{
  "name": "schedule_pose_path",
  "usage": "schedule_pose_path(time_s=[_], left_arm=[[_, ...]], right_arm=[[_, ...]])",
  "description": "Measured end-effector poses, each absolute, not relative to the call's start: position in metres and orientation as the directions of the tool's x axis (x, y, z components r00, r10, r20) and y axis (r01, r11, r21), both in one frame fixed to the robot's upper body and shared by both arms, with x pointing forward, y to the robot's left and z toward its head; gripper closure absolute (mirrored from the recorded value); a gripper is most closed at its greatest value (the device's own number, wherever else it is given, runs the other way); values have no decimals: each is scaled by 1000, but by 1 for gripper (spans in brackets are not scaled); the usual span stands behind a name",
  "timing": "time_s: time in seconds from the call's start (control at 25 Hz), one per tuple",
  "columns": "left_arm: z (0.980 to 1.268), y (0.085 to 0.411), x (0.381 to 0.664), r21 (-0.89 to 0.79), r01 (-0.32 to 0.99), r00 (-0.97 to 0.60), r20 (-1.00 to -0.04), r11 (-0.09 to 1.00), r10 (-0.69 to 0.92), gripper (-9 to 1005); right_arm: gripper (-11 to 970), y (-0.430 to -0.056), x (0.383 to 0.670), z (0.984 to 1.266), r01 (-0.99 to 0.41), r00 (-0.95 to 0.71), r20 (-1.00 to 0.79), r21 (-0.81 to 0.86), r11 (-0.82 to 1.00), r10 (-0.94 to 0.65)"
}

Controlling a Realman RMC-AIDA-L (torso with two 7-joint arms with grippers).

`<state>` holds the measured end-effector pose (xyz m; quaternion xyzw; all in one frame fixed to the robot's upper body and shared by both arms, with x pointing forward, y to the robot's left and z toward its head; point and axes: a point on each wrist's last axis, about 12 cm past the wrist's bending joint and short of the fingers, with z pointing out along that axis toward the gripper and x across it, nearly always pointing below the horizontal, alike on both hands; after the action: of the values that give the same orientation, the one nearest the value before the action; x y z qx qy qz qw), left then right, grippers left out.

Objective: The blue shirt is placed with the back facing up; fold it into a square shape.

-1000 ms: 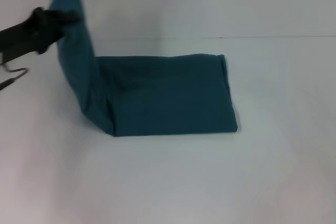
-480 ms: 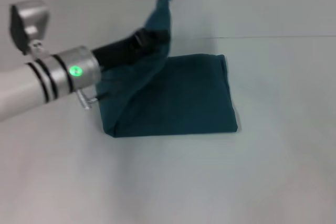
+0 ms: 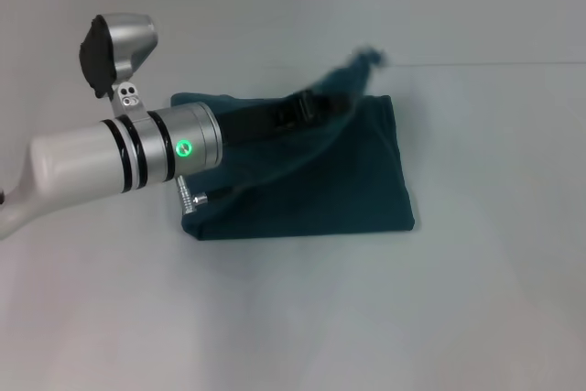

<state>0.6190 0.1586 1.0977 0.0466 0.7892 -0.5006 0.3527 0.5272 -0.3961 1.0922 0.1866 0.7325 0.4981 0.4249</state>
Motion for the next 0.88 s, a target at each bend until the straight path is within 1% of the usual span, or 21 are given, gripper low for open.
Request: schedule_pose_path(time_s=[0.24, 0.32, 0.4, 0.56, 0.68, 0.76, 0.84, 0.88], left_arm=[[1097, 150, 622, -748, 420, -745, -608, 514, -275, 727], [1100, 147, 621, -761, 435, -749, -603, 482, -276, 650], [1106, 152, 618, -782, 455, -741, -598, 426, -305, 573], [1111, 191, 609, -813, 442, -700, -577, 379, -420, 399], [1110, 236, 598, -864, 357, -706, -499, 355, -504, 254], [1109, 264, 589, -894, 299, -728, -440, 335, -525, 222], [1110, 286, 578, -912, 266, -752, -399, 312, -525, 190], [1110, 293, 573, -917, 256, -763, -387, 307, -518, 174]], right_arm=[[214, -398, 526, 1091, -142, -567, -436, 887, 439, 699], [214, -399, 526, 1091, -139, -568, -434, 888, 438, 700], [214, -399, 526, 1091, -138, -571, -435, 887, 441, 696], [215, -399, 528, 1091, -135, -590, -445, 877, 461, 674], [215, -397, 531, 1091, -135, -619, -459, 861, 490, 637], [215, -396, 535, 1093, -141, -643, -472, 847, 513, 603], [215, -390, 544, 1098, -162, -688, -491, 822, 546, 535], [215, -390, 544, 1098, -162, -688, -491, 822, 546, 535]])
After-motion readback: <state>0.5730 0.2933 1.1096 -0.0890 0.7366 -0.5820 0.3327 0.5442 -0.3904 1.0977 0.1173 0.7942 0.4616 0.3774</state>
